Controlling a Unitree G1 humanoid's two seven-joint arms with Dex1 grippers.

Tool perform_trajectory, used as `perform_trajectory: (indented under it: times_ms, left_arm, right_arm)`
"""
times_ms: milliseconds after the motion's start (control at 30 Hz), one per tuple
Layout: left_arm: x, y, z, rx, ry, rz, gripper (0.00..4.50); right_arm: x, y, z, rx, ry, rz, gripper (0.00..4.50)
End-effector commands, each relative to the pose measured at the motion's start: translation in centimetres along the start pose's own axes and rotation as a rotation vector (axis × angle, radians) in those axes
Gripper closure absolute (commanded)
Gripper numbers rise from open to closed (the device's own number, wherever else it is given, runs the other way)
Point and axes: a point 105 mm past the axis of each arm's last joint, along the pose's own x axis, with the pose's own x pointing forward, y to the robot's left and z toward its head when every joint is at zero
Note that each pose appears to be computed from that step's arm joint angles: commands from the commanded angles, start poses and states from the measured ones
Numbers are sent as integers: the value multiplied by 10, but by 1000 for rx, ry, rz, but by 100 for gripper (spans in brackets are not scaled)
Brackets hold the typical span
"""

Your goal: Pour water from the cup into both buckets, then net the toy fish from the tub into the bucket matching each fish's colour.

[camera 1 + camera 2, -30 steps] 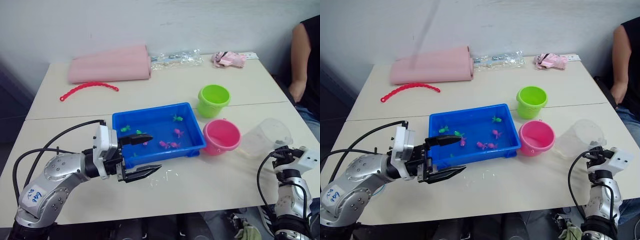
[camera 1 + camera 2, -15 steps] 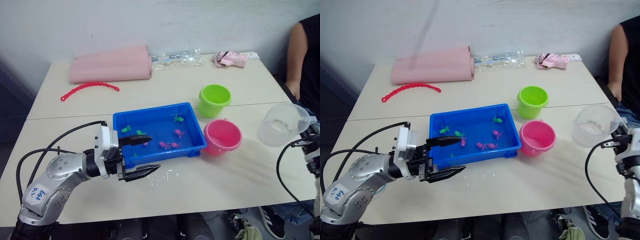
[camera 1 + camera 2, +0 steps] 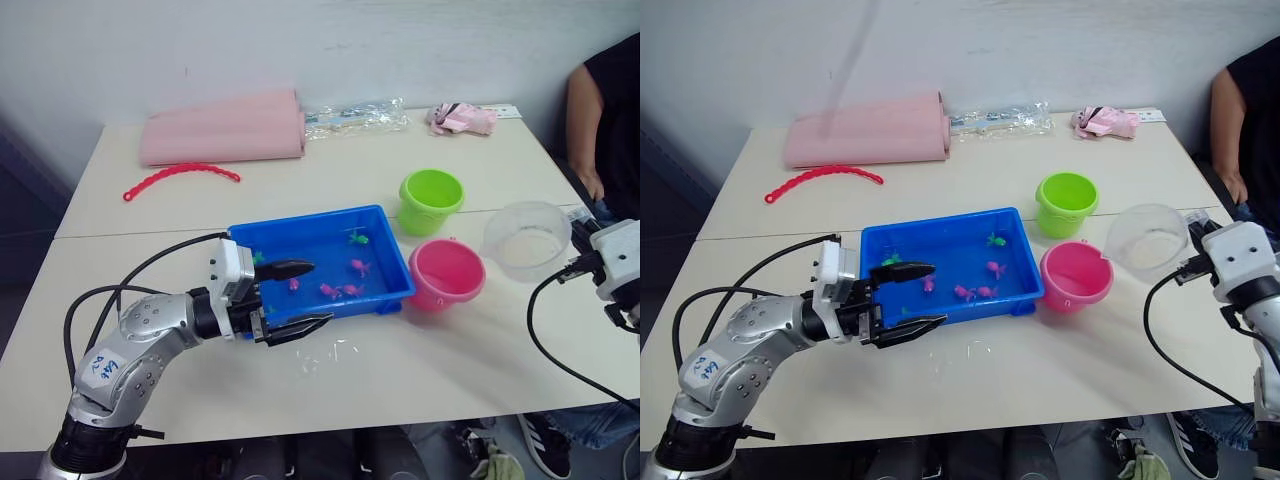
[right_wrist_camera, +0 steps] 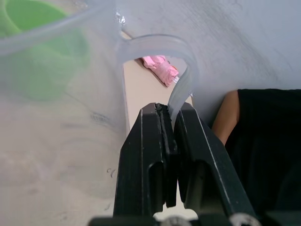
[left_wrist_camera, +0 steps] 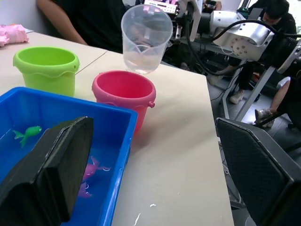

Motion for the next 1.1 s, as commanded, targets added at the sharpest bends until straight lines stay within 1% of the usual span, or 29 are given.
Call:
perform_trajectory:
  times_ms: [33,200,367,567,700,833,1100]
  left_arm:
    - [5,0,4,24,-16,-13,0]
    - [8,2,3,16,-16,-2,0]
    - [9,2,3,20,-18,-1,0]
    - [9,3,3,25,-24,7,0]
    - [10,3,3,27,-28,12,0]
    - [9,3,3,25,-26,15,0]
    - [9,2,3,22,-28,18,0]
  right_arm:
    - [5,-6,30,-206,-85,-22,445]
    - [11,-2,36,-328,-107,-29,445]
    - [15,1,38,-399,-129,-26,445]
    - [18,0,45,-491,-167,-67,445]
    - [20,1,47,-518,-185,-84,445]
    - [21,7,49,-556,-207,-62,445]
    - [19,10,47,-639,-225,-54,445]
